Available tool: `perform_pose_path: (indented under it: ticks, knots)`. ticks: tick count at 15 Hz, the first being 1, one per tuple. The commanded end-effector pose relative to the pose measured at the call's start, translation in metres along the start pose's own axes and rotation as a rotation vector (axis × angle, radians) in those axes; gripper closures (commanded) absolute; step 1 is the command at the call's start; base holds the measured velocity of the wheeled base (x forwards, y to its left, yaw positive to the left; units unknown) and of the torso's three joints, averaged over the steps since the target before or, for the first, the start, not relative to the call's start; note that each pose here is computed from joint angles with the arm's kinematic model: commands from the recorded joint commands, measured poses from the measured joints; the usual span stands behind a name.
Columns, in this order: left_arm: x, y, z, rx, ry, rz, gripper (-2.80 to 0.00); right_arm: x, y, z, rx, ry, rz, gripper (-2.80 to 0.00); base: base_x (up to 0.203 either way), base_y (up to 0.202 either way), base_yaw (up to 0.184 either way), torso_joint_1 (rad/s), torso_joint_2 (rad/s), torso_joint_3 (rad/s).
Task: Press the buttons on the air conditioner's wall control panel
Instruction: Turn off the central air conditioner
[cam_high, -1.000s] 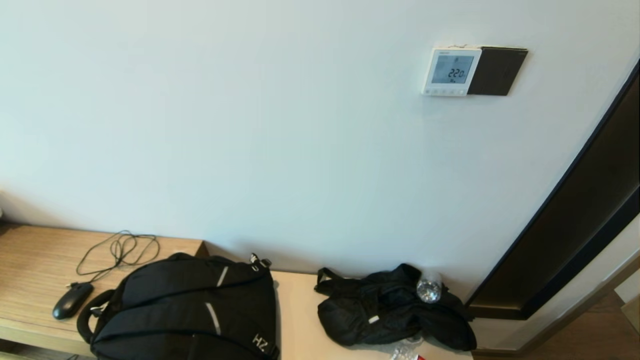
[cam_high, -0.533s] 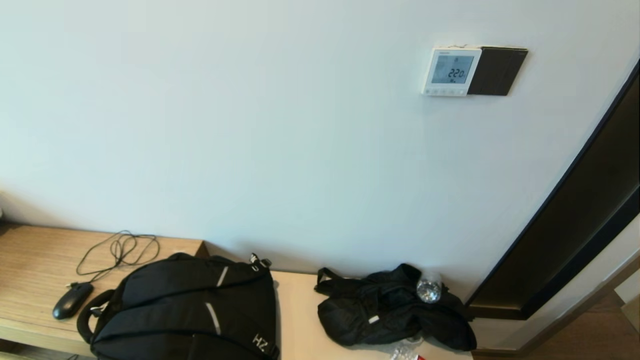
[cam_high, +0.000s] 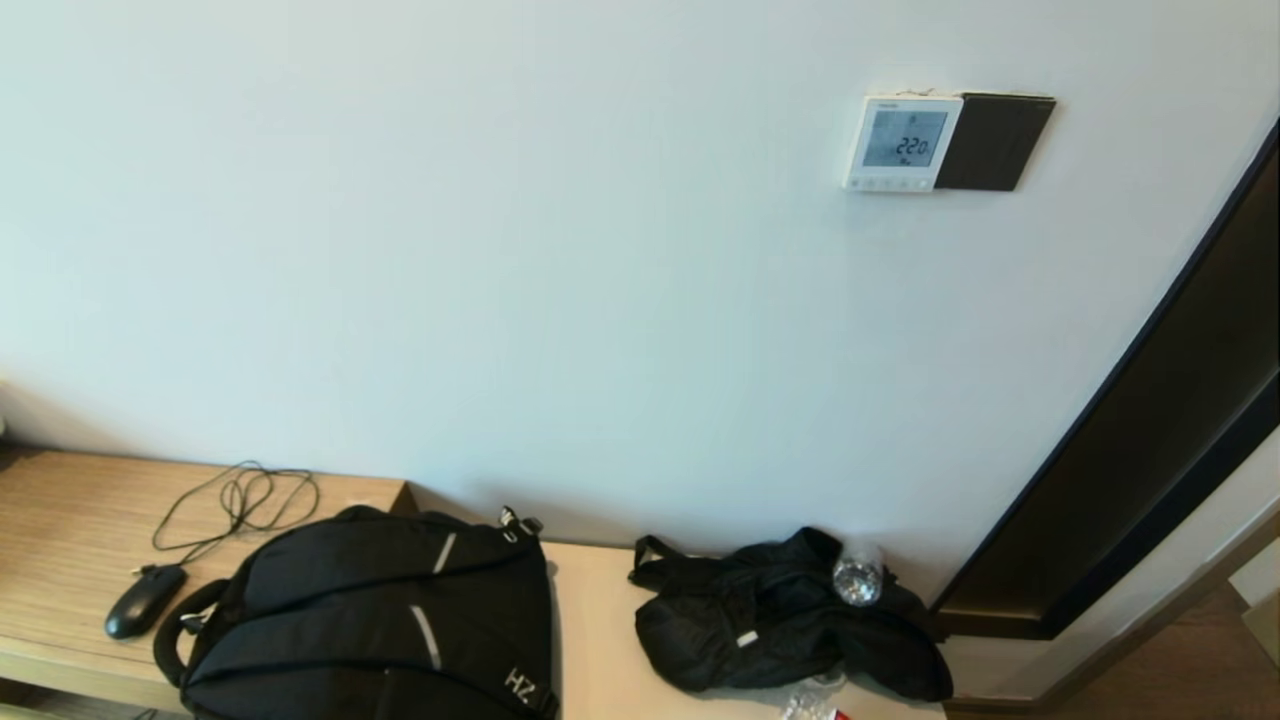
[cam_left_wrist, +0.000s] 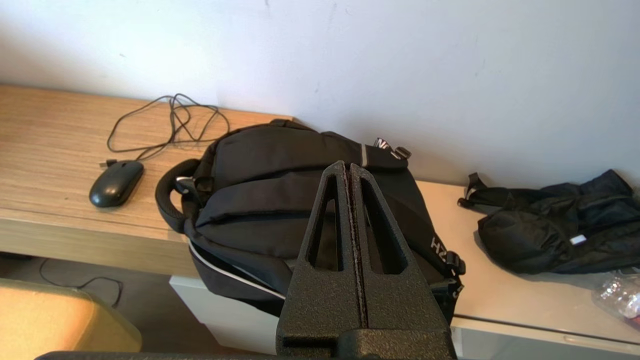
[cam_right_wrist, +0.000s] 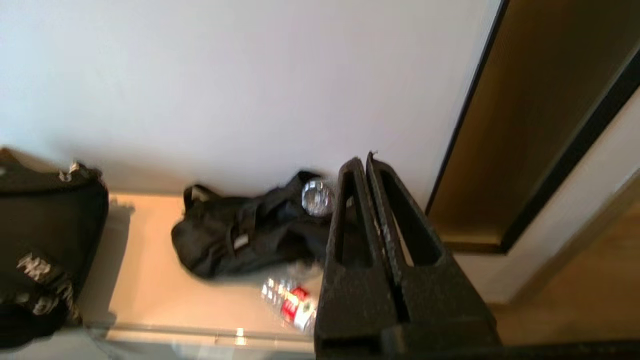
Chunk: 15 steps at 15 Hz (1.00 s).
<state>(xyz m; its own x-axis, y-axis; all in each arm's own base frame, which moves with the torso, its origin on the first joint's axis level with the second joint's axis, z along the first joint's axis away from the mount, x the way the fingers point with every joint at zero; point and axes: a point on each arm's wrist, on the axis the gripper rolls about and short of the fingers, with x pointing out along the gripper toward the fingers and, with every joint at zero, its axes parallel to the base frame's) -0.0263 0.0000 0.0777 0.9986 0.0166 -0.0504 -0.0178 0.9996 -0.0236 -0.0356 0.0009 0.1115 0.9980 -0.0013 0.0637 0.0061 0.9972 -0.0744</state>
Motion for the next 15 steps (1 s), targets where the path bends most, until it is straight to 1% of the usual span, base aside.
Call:
perform_pose_path:
  ticks: [1,3,5,8,11,13,15]
  knots:
    - [0.0,0.0,0.0,0.0,0.0,0.0,0.0,0.004,-0.002,0.034,-0.011,0.049,0.01,0.0,0.0,0.0,0.0,0.0,0.0,0.0]
    - [0.0,0.0,0.0,0.0,0.0,0.0,0.0,0.027,-0.004,0.061,-0.012,0.123,0.03,0.0,0.0,0.0,0.0,0.0,0.0,0.0]
    - [0.0,0.0,0.0,0.0,0.0,0.0,0.0,0.065,-0.007,0.088,-0.006,0.158,0.045,0.0,0.0,0.0,0.0,0.0,0.0,0.0]
    - [0.0,0.0,0.0,0.0,0.0,0.0,0.0,0.135,-0.009,0.122,0.024,0.193,0.062,0.0,0.0,0.0,0.0,0.0,0.0,0.0]
    - [0.0,0.0,0.0,0.0,0.0,0.001,0.0,0.214,-0.002,0.14,0.067,0.248,0.084,0.0,0.0,0.0,0.0,0.0,0.0,0.0]
    - [0.0,0.0,0.0,-0.001,0.0,0.001,0.0,0.264,0.01,0.151,0.093,0.25,0.089,0.0,0.0,0.0,0.0,0.0,0.0,0.0]
    - [0.0,0.0,0.0,0.0,0.0,0.0,0.0,0.298,0.021,0.171,0.115,0.191,0.093,0.0,0.0,0.0,0.0,0.0,0.0,0.0]
